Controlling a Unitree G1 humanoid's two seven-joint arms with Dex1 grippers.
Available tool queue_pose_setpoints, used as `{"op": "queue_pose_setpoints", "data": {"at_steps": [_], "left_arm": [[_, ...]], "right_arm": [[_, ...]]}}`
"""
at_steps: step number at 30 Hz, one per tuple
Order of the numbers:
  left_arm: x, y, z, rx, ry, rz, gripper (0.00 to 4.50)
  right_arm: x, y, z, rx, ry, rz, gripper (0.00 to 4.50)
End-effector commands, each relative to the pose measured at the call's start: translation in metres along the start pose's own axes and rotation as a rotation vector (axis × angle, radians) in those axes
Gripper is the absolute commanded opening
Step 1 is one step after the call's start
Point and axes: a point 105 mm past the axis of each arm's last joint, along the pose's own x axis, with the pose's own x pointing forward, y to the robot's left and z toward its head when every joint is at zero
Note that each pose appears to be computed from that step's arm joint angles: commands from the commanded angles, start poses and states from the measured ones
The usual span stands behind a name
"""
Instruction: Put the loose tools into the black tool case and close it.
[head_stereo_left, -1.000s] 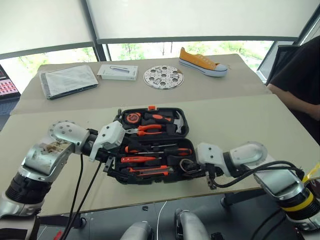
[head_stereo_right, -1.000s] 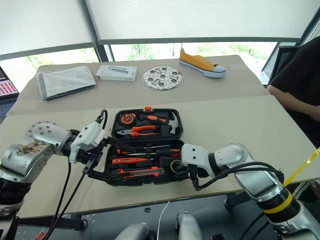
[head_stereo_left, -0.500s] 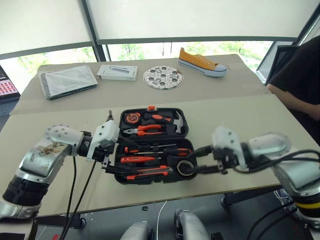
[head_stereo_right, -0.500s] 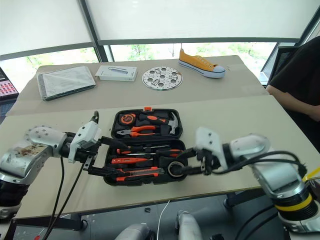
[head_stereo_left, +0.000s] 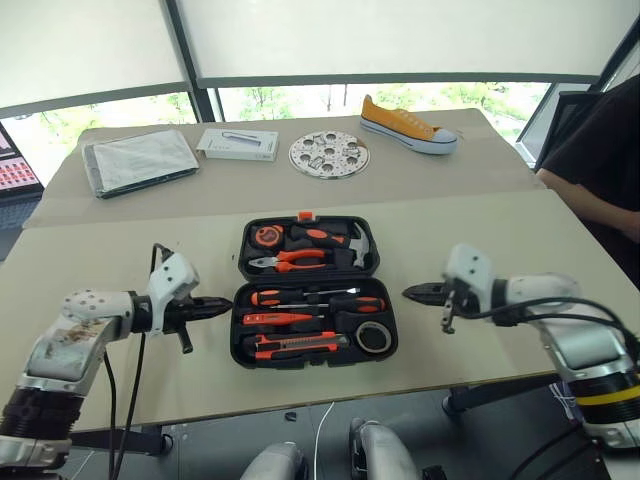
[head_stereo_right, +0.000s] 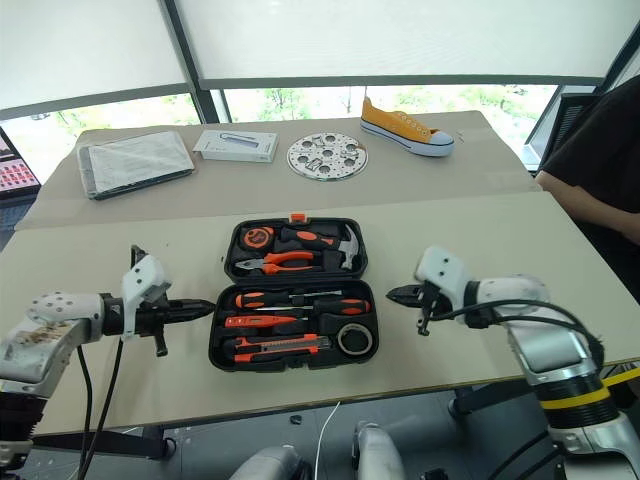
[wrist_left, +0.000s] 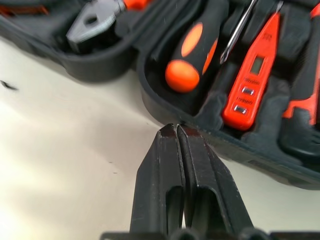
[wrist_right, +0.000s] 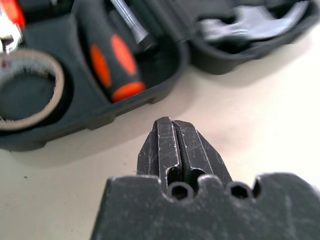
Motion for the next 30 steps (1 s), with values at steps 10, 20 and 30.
{"op": "queue_pose_setpoints", "data": {"at_steps": [10, 20, 30], "left_arm": [[0.008, -0.043, 0.014, -0.018, -0.086, -0.188, 0.04], [-0.007, -0.044, -0.009, 0.003, -0.001, -0.112, 0.04], [-0.045, 0.036, -0.007, -0.330, -0.050, 0.213, 1.87]], "right_arm": [[-0.004, 0.032, 0.026, -0.137, -0.099, 0.138, 0.00], [-0.021, 0.042, 0.014, -0.113, -0.035, 0.098, 0.00], [-0.069, -0.016, 0.002, 0.218, 0.035, -0.161, 2.14]]}}
